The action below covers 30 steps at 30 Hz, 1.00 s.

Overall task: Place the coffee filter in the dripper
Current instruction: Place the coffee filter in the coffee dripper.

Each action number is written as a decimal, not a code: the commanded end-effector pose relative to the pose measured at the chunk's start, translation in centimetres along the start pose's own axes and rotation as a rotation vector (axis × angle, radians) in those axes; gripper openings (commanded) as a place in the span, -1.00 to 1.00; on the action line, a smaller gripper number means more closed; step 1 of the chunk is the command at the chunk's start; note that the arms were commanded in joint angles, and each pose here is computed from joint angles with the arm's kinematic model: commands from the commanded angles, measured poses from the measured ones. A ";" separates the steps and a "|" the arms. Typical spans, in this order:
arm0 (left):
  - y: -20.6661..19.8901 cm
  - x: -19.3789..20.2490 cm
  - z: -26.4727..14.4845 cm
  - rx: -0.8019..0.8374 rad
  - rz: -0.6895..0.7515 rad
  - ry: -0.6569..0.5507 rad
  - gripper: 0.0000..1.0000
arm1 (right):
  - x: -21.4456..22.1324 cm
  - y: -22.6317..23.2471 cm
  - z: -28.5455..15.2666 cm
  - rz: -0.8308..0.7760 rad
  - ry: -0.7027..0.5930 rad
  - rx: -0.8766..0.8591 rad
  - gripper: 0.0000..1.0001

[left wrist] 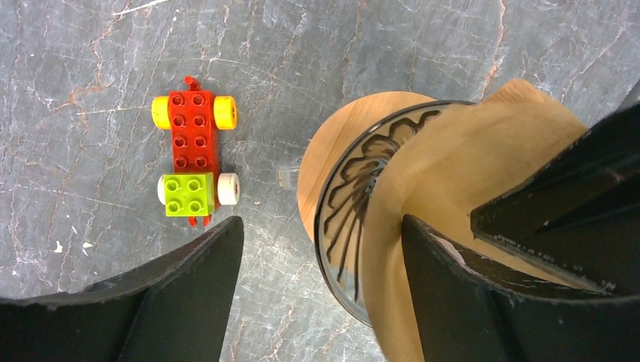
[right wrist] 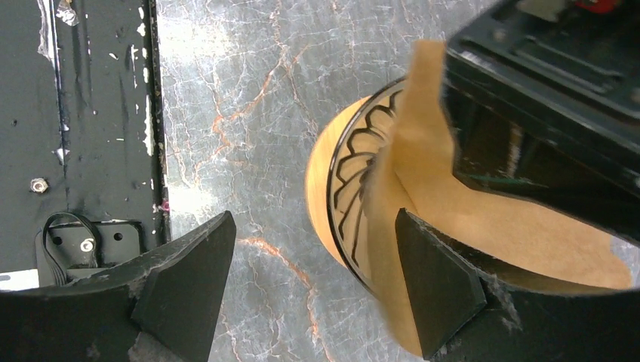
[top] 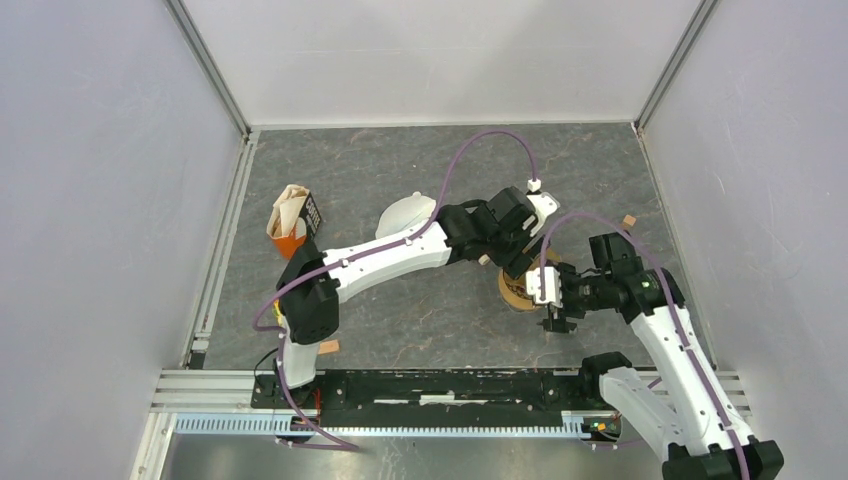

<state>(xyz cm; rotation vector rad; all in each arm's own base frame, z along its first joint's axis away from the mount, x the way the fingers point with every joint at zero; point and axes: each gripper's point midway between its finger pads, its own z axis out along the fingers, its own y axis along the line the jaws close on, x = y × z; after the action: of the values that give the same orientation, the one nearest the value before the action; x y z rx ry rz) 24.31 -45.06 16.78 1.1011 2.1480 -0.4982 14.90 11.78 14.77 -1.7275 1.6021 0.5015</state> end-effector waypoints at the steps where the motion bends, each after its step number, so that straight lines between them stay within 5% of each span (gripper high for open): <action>1: -0.4 -1.9 -0.3 0.032 -0.034 -0.044 0.64 | 0.3 -0.3 0.8 -0.011 0.023 0.009 0.68; 30: 0.3 1.0 1.6 0.040 -0.057 0.008 0.63 | 2.4 0.0 2.1 0.003 0.127 -0.013 0.64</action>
<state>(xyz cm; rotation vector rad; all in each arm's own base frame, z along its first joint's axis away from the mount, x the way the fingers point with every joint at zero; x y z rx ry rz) 24.37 -44.44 14.67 1.1177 2.1899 -0.5194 15.53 11.91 12.22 -1.7899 1.6636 0.4252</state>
